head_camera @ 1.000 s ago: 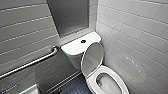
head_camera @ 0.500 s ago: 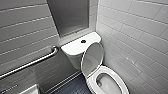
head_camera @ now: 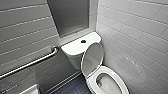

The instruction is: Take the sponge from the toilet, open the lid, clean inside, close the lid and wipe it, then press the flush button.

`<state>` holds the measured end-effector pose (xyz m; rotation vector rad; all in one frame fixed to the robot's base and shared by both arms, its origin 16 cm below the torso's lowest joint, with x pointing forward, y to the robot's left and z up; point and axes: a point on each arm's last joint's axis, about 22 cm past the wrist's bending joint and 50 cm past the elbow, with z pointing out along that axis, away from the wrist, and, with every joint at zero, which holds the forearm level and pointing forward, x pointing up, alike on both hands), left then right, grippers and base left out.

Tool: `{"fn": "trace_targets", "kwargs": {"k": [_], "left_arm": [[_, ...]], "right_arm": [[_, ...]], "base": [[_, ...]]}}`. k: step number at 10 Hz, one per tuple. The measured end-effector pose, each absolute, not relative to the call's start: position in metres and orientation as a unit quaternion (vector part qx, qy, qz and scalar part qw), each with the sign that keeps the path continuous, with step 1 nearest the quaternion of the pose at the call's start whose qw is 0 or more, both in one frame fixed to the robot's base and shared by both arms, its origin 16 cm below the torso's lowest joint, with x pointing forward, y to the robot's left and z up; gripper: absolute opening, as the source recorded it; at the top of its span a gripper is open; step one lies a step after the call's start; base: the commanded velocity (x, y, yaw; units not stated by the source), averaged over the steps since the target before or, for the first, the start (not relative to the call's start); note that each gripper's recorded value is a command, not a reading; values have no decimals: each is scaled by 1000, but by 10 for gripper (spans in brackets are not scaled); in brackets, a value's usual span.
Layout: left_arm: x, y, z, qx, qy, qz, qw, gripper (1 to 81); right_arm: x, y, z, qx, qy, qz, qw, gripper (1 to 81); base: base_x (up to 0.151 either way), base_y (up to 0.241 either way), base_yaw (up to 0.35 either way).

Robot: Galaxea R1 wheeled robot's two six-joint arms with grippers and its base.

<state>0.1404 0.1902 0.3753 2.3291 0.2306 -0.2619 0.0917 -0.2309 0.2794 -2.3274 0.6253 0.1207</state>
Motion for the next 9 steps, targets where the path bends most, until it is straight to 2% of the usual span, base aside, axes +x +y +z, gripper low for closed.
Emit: {"fn": "trace_targets", "kwargs": {"k": [7, 9], "left_arm": [[74, 176, 335, 919, 99, -140, 355, 811], [62, 183, 329, 928, 81, -152, 330, 811]], "right_arm": [[84, -231, 280, -903, 239, 51, 354, 10], [84, -231, 280, -902, 239, 50, 355, 10]], "base": [[0, 0, 0], [0, 0, 0]]}}
